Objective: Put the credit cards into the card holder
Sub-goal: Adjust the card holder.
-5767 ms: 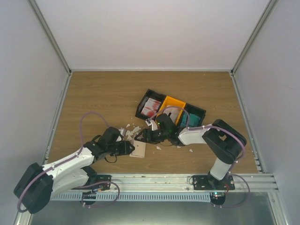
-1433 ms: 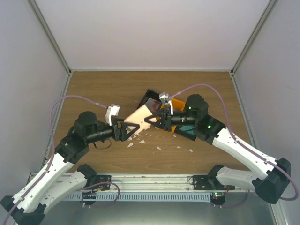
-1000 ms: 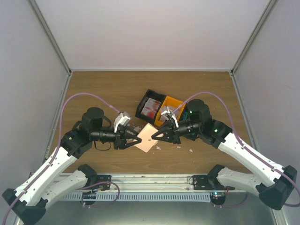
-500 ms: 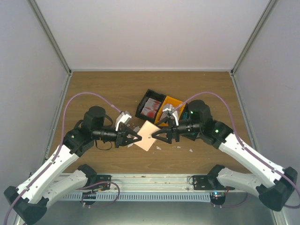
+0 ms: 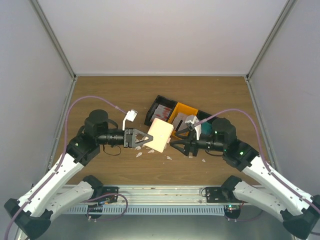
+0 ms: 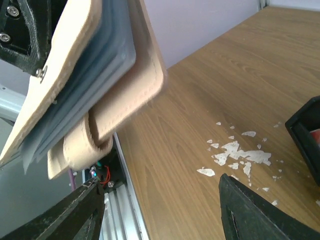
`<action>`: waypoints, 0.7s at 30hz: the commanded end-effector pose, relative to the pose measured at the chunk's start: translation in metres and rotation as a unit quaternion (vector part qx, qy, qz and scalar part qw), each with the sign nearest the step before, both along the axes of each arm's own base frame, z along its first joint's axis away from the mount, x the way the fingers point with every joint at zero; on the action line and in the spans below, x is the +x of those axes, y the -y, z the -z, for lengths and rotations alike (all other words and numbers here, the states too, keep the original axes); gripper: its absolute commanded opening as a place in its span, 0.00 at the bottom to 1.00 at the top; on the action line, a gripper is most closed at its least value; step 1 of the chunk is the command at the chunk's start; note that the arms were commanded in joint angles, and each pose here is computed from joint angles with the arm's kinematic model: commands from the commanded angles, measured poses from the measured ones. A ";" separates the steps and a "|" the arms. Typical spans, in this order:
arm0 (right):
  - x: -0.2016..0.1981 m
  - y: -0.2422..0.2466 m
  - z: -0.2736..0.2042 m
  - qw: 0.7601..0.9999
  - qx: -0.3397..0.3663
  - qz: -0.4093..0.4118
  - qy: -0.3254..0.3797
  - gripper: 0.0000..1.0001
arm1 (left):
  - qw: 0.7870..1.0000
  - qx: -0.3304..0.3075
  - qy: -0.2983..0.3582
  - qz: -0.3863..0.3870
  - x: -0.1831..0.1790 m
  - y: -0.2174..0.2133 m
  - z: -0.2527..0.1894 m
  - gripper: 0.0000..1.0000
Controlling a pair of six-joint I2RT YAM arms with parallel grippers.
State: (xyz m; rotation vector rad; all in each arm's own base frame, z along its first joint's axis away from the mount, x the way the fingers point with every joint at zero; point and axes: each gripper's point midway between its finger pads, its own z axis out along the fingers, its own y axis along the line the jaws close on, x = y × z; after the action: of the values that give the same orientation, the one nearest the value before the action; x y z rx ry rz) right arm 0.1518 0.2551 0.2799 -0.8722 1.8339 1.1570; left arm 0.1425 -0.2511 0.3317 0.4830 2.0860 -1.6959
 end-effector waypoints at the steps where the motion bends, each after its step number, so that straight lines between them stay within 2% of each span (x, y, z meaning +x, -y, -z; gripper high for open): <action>1: 0.005 -0.011 -0.029 0.998 0.026 -0.022 0.048 0.63 | 0.999 -0.033 0.005 0.003 0.004 0.003 -0.024 0.00; 17: -0.012 -0.015 -0.032 0.994 0.053 -0.071 0.068 0.64 | 0.999 -0.012 -0.005 -0.041 0.020 -0.002 -0.010 0.00; 21: -0.001 -0.014 -0.029 0.996 0.046 -0.042 0.061 0.65 | 0.999 -0.017 -0.004 -0.038 0.019 -0.003 -0.012 0.00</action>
State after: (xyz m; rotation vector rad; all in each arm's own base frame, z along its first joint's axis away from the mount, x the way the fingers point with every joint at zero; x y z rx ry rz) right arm 0.1452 0.2691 0.3063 -0.9723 1.6690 1.2293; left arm 0.1597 -0.2502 0.3286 0.3618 2.1192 -1.6871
